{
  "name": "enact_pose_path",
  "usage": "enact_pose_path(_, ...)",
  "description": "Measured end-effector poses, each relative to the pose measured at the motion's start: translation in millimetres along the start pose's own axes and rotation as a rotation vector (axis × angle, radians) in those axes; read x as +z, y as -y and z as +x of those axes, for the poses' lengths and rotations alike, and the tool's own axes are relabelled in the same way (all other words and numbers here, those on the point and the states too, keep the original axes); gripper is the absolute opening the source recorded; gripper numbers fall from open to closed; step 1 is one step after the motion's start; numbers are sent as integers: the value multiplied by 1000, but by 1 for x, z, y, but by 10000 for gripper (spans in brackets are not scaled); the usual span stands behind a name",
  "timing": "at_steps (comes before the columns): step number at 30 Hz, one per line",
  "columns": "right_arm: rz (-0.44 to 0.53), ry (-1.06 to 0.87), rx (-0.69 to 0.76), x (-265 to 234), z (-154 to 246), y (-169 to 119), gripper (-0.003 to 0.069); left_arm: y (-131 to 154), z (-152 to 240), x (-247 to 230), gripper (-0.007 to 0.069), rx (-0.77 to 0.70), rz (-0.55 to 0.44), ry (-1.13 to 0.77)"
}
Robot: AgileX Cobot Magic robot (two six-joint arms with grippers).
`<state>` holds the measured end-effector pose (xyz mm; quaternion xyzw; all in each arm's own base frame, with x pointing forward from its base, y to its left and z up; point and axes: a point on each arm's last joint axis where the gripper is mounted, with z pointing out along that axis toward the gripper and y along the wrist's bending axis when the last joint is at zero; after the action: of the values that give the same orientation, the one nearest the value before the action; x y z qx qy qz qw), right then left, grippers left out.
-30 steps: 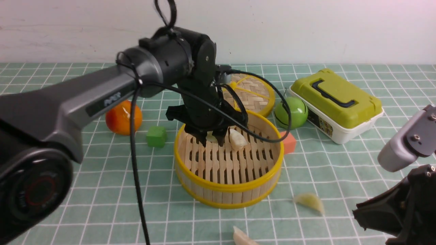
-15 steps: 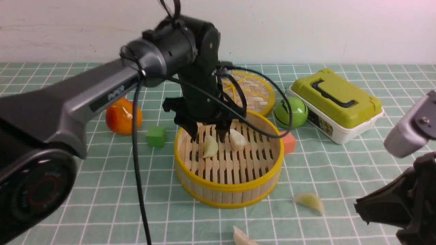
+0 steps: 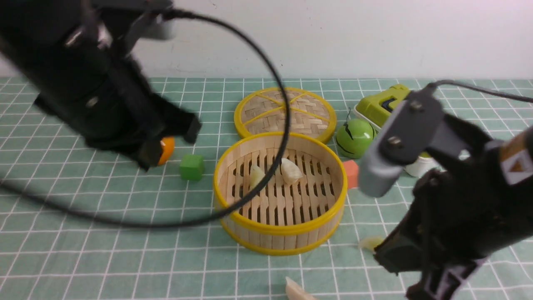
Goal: Put the dumplings into the steamer on the table with the blue tablecloth.
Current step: 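Reach for and grasp a dumpling lying on the table beside the steamer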
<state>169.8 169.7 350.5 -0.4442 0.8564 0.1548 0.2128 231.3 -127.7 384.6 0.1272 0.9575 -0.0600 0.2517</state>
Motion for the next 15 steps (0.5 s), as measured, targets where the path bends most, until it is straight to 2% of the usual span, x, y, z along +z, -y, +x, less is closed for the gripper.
enact_pose_path(3,0,-90,-26,35,-11,-7,0,-13,53,-4,-14,-37,12,27)
enact_pose_path(6,-8,-135,-14,60,-16,-8,10,-22,88,-12,-14,-68,26,61)
enact_pose_path(8,-7,-171,-5,84,-20,-4,43,-29,113,-15,-14,-89,33,77)
enact_pose_path(12,1,-238,1,123,-21,4,195,-38,145,-23,-14,-112,47,120)
enact_pose_path(14,3,-263,5,142,-21,7,311,-39,152,-24,-14,-116,52,130)
enact_pose_path(15,4,-264,5,144,-21,8,323,-40,154,-25,-14,-116,54,134)
